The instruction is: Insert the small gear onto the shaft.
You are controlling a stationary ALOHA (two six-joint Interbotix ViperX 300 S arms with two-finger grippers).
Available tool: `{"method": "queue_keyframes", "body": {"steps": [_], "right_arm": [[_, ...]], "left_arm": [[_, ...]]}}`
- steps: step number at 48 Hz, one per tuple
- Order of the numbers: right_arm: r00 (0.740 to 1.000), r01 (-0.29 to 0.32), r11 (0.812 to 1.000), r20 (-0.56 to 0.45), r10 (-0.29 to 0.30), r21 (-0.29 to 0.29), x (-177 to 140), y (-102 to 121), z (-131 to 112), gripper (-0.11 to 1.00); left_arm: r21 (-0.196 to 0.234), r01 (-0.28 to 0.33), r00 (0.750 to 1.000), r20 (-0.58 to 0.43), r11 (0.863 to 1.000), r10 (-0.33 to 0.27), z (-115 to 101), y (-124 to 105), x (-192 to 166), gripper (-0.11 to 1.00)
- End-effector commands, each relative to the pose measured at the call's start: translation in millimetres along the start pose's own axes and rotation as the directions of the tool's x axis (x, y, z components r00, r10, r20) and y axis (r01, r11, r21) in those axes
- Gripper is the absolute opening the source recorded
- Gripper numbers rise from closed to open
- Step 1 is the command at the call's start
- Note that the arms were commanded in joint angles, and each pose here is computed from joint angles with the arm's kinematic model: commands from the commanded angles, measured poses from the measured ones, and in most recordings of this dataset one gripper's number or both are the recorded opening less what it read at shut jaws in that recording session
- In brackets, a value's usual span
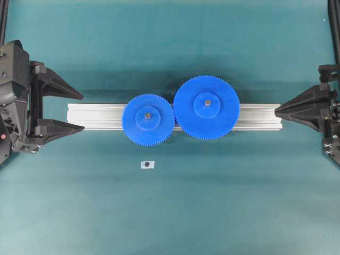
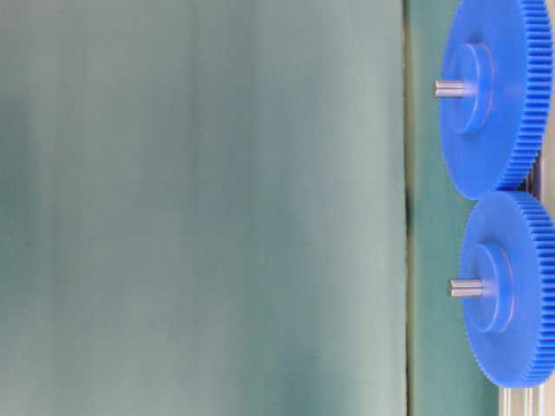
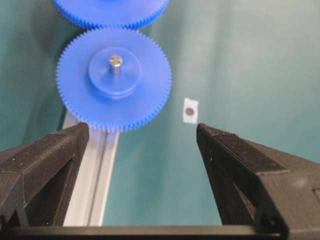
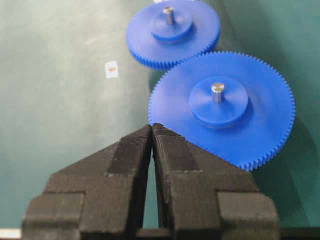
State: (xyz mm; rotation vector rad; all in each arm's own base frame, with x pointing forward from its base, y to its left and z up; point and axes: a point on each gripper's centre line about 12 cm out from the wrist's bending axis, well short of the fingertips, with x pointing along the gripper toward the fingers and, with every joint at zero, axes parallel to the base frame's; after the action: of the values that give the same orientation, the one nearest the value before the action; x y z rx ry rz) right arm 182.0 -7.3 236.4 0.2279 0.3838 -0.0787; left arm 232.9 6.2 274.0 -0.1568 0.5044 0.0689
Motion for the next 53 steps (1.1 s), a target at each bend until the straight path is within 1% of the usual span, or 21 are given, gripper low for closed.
{"method": "queue_keyframes", "body": {"steps": [1,18,53], "right_arm": [[1.000,0.000,1.000,0.008,0.000,0.011,0.5,0.5,3.5,0.14],[1.000,0.001,1.000,0.003,-0.001,0.011,1.1,-0.3,-0.1,0.14],[1.000,-0.004,1.000,0.021,0.003,0.011,-3.5,0.0,0.9,0.13]], "left_arm": [[0.001,0.007,1.000,0.024,1.000,-0.007,7.9,-2.0,-2.3,0.87],[-0.002,0.008,1.000,0.030,1.000,-0.008,10.3,-2.3,-2.9,0.87],[-0.002,0.008,1.000,0.030,1.000,-0.008,12.0,-2.6,-2.0,0.87]]}}
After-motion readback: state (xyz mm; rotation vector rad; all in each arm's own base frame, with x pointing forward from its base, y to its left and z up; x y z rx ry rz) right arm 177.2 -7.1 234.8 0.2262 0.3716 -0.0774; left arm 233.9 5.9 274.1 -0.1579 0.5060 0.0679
